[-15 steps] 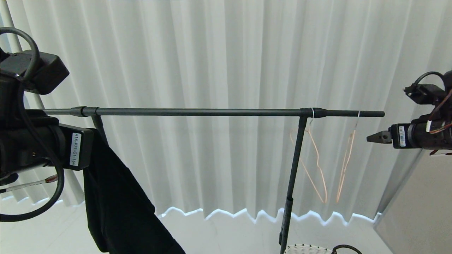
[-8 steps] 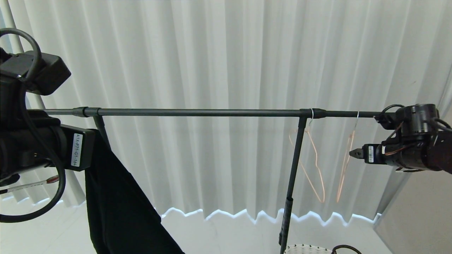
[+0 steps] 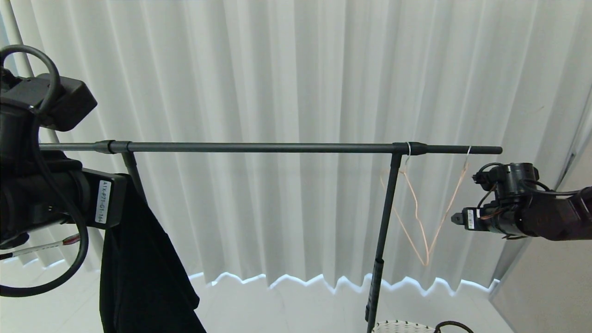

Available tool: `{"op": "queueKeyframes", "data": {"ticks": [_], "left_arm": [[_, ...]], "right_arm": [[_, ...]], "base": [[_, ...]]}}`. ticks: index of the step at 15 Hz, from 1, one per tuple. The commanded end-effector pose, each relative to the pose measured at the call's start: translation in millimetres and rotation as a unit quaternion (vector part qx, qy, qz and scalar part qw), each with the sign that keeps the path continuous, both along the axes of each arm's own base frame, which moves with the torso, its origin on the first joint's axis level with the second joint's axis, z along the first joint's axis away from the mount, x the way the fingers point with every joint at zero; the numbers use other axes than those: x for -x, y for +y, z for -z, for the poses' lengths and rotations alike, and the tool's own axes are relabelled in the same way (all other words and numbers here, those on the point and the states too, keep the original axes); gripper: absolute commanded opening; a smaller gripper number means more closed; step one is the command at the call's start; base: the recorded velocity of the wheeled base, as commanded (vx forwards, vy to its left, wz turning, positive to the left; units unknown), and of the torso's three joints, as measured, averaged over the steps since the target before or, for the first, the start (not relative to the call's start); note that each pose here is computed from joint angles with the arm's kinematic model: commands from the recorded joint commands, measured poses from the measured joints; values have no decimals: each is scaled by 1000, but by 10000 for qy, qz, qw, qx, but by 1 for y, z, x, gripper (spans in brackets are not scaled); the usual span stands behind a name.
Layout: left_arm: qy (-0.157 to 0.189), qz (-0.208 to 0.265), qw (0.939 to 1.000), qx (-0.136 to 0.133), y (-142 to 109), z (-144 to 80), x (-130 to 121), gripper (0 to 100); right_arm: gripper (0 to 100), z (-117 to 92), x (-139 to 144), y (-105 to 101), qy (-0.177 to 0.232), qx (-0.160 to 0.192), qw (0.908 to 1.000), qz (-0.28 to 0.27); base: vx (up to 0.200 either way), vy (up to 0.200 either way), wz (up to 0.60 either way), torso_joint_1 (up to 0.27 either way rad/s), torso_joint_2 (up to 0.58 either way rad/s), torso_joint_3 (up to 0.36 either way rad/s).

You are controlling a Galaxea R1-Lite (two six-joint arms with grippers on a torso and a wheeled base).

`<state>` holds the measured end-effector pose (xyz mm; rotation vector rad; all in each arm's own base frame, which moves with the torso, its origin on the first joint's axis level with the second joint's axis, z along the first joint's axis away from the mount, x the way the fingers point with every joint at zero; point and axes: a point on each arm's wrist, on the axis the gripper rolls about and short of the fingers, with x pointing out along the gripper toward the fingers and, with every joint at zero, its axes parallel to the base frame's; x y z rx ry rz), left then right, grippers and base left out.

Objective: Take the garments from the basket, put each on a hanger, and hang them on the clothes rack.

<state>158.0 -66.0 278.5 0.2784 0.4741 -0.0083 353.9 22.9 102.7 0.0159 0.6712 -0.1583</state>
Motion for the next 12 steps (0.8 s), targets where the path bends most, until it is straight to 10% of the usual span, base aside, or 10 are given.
{"op": "queueKeyframes", "data": {"ticks": [1, 12], "left_arm": [[8, 0, 10000, -6, 0, 0, 0, 0], [18, 44, 10000, 22, 0, 2, 2, 0]], "right_arm": [[100, 4, -2, -1, 54, 6, 10000, 14], [100, -63, 37, 7, -650, -605, 9907, -1029]], "base": [[0, 0, 0, 0, 0, 0], [0, 0, 0, 0, 0, 0]]}}
